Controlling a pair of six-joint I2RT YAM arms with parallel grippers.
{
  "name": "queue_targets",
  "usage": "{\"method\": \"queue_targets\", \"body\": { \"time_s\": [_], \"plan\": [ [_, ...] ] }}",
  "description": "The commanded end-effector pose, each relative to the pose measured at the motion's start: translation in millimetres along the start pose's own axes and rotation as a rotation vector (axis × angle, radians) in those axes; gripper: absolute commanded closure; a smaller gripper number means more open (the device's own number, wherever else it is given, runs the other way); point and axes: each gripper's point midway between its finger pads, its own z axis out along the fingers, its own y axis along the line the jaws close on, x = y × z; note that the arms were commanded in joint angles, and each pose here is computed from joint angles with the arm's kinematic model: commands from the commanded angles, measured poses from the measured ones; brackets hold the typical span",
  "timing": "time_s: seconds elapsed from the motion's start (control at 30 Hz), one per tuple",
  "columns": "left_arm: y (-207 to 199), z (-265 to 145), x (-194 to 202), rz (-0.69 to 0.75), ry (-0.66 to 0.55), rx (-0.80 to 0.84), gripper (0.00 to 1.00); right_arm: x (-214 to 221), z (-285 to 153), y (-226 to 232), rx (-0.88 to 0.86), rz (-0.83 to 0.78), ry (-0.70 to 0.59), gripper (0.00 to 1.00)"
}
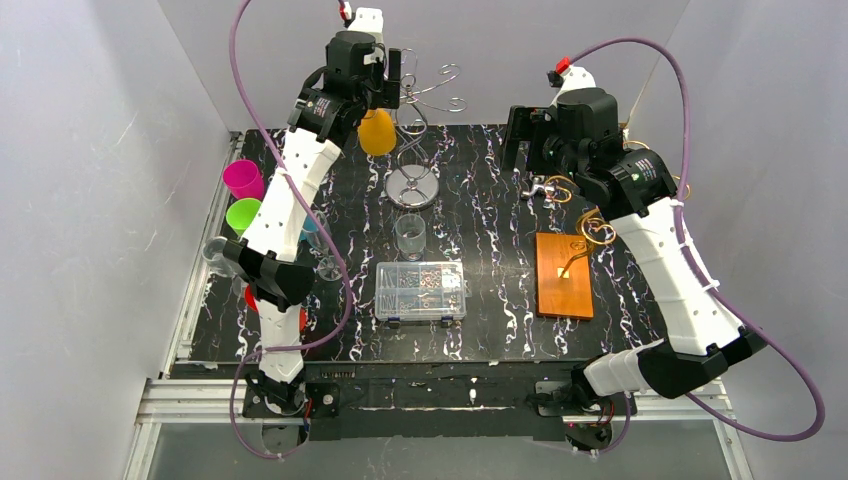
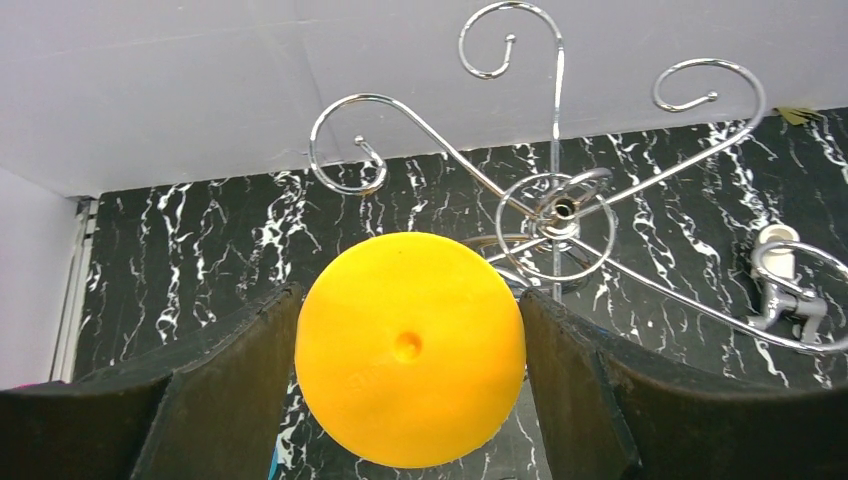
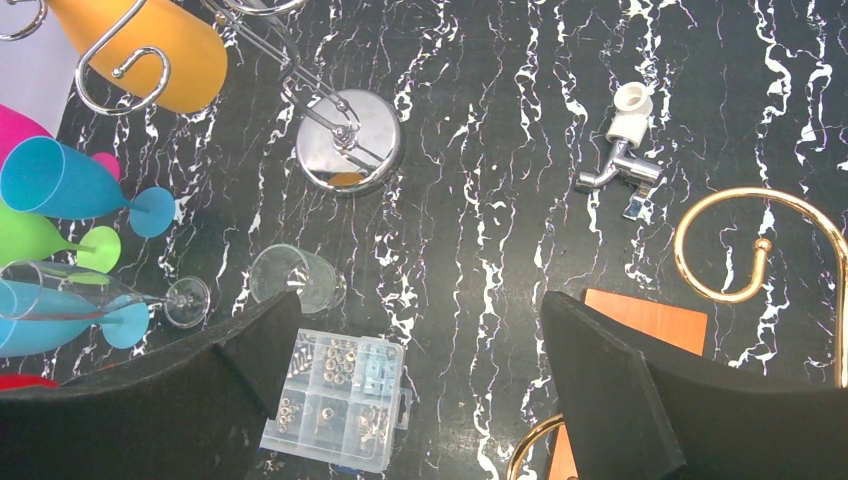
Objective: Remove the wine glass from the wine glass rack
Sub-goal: Pick up the wine glass from the wine rack.
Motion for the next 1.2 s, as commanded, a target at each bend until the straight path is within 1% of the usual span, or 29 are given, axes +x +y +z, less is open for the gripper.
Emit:
{"method": "queue_targets", "body": {
  "time_s": [0.0,0.23,0.6,0.93,1.17],
  "plan": [
    [-10.5,-5.8,-9.5,-0.018,-0.028,0.075,0.58,-12.3,-4.7,0.8,0.001,0.000,-0.046,0.00],
    [-19.3,-13.6,-9.2,-0.013,-0.024,0.122,0.59,-13.4,-6.2,1.1,-0.001,0.003,-0.050,0.00],
    [-26.8,-39.2,-10.6,-0.015,-0.018,0.160,0.59,-14.2,-9.6,2.8,-0.012,0.011,-0.052,0.00],
    [-16.7,-62.1,-4.0,-0.034,0.016,0.128,0.60,-14.5,-11.6,16.2,-0.083,0.027,-0.044,0.00],
    [-8.5,-77.3,-0.2,-0.049,0.041,0.114,0.60,-14.4,-11.4,32.2,-0.163,0.053,-0.032,0.00]
  ]
}}
